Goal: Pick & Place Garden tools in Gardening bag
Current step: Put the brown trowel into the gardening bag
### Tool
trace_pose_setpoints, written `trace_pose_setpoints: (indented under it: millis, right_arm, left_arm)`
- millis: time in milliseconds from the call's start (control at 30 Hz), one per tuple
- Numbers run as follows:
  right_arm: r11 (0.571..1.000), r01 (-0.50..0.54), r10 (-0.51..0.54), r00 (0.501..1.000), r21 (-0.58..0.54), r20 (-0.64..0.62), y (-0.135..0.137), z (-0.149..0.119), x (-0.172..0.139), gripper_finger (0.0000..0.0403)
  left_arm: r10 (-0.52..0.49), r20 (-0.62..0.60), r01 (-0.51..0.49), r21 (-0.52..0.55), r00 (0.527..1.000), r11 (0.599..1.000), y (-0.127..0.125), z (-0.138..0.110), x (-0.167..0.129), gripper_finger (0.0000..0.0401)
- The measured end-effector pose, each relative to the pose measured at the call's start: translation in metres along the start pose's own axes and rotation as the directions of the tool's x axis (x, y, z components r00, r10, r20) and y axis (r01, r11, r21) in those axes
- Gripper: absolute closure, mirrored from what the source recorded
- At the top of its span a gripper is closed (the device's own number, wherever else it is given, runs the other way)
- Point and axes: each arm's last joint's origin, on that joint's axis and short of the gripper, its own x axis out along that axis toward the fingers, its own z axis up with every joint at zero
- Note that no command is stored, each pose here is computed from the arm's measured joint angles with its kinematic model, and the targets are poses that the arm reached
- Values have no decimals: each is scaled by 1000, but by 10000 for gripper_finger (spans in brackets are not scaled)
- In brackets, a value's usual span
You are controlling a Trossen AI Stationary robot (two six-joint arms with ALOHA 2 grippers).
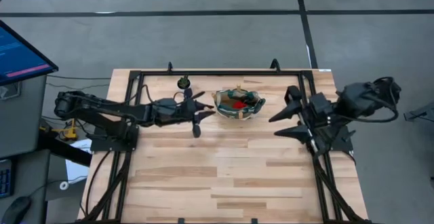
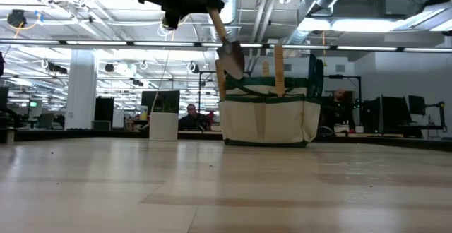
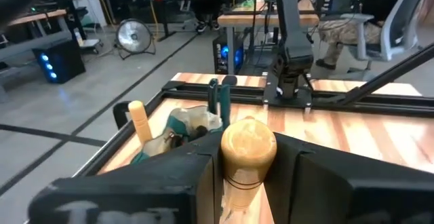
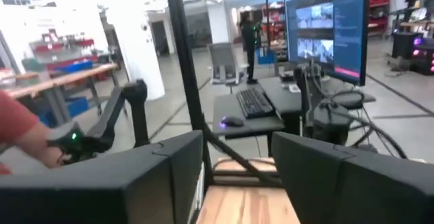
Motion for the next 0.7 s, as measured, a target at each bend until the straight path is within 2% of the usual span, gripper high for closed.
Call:
trace_pose_setpoints:
  millis: [133, 367, 700]
  right_arm:
    - [999, 48, -49, 998, -21, -43, -2, -5, 0, 254]
    - [996, 70, -75, 990, -47, -116, -2, -18, 18, 273]
    - [996, 87, -91, 975, -30, -204, -1, -31, 27, 274]
  left_arm:
    - [9, -43, -8, 20, 999, 1000, 2, -9, 8, 351]
    - [30, -81, -25, 63, 996, 998, 4, -28, 27, 351]
    - [60, 7, -61, 45, 998, 997, 15, -12, 22, 351]
